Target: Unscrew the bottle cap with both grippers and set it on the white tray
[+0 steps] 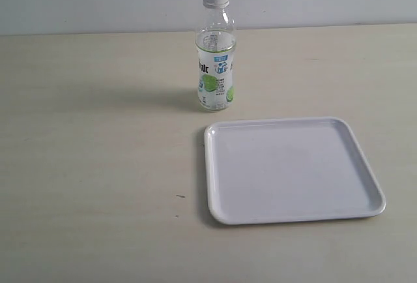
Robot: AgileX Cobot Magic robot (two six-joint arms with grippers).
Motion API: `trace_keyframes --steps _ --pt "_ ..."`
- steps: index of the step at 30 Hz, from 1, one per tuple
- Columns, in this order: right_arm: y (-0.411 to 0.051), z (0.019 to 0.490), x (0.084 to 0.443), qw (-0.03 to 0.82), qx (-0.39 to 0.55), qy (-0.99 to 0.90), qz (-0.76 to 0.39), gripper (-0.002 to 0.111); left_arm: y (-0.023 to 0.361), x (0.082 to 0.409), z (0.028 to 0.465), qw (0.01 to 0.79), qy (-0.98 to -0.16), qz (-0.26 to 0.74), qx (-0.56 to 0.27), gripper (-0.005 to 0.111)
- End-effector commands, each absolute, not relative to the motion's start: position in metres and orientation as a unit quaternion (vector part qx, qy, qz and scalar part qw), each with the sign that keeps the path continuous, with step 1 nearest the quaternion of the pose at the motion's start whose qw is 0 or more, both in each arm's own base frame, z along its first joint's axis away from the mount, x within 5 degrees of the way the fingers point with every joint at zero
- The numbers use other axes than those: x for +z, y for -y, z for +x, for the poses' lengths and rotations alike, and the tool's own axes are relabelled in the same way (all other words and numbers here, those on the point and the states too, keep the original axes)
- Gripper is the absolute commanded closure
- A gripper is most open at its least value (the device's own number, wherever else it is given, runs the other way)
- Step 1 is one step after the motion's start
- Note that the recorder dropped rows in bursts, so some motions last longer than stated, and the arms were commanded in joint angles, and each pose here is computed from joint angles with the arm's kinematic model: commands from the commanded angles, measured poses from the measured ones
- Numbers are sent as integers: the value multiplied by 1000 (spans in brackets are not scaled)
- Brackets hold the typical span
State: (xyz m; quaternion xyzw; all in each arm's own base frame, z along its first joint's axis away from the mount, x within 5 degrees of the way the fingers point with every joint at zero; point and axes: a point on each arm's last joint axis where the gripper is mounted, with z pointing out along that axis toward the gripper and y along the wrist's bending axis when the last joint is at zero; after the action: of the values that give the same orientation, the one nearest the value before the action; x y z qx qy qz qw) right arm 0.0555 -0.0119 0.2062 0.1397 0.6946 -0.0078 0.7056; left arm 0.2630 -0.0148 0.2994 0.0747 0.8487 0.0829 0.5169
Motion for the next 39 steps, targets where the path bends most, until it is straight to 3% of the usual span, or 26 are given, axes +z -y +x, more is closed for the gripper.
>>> trace_keyframes --steps 1,5,15,17,19,27,39 --pt "12 55 205 707 -9 -693 140 108 13 276 287 405 -899 102 131 107" --pt "12 55 205 707 -9 -693 140 108 35 250 298 375 -905 196 42 107" --pt "12 55 205 707 -9 -693 140 108 63 243 304 452 -856 232 -94 107" --pt "12 55 205 707 -9 -693 140 108 62 247 308 476 -854 182 -111 107" --pt "12 55 205 707 -9 -693 140 108 52 254 314 493 -857 69 -132 107" --pt "12 55 205 707 -9 -693 140 108 27 270 321 500 -839 -73 -204 107" --pt "12 55 205 707 -9 -693 140 108 18 334 293 592 -784 -34 -185 107"
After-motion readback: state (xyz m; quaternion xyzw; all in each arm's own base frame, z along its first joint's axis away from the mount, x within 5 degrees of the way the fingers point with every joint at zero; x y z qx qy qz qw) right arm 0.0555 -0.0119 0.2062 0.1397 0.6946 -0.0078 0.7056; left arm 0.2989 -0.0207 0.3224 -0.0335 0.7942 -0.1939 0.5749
